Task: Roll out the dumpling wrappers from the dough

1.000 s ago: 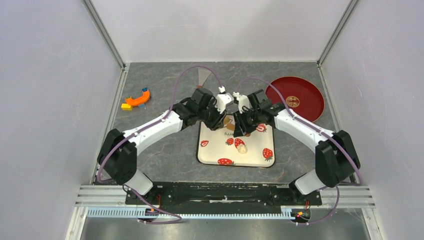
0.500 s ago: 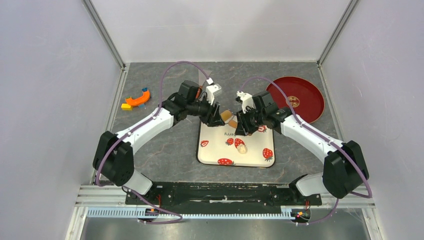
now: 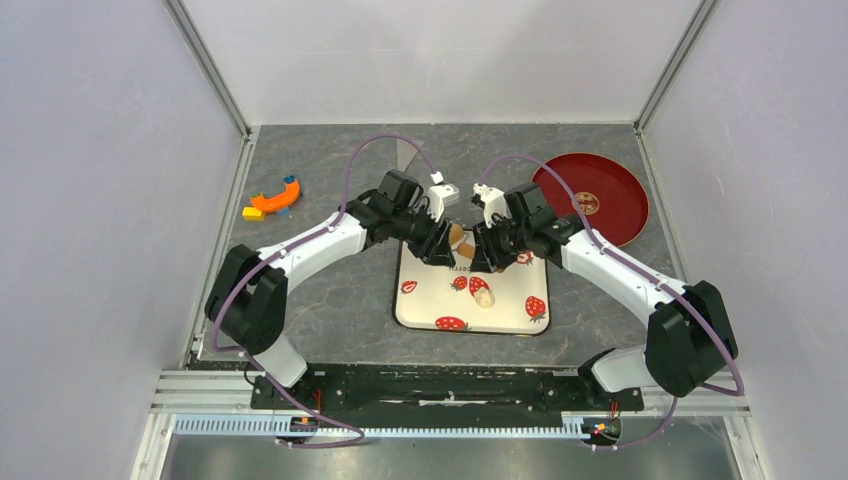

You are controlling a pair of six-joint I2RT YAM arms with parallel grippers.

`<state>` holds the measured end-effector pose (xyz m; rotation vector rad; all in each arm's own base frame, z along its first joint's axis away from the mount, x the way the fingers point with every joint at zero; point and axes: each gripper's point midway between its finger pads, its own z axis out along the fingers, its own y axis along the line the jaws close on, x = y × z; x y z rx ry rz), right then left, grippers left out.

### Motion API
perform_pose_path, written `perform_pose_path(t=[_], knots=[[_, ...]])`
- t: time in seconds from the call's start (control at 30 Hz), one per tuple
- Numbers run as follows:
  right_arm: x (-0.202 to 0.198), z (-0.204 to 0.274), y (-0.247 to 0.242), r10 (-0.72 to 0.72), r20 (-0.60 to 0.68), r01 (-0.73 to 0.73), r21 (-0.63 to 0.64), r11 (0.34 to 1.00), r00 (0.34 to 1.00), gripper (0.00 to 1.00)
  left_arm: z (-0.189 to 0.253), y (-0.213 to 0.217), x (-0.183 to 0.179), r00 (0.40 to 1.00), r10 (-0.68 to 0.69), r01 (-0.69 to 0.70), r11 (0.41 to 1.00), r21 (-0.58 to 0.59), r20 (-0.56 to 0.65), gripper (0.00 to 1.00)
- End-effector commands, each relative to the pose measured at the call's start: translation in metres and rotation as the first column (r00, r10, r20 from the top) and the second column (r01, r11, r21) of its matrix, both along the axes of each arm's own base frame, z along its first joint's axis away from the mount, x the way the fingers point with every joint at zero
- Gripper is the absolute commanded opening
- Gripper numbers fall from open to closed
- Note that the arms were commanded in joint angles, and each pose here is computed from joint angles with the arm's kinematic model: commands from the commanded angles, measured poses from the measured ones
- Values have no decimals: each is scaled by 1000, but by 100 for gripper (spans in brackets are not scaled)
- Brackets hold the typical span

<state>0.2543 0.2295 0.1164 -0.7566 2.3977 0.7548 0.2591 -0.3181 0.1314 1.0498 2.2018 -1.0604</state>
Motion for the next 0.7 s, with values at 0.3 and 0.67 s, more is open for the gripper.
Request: perform_pose_path(t=[0.3, 0.67], knots=[[26, 49, 20, -26, 123, 11, 118, 993, 992, 0, -4, -4, 1, 999, -25, 22, 997, 77, 38, 2], [39, 84, 25, -150, 139, 114, 241, 964, 979, 98, 21, 28, 44, 931, 217, -258, 960, 112, 292, 2]])
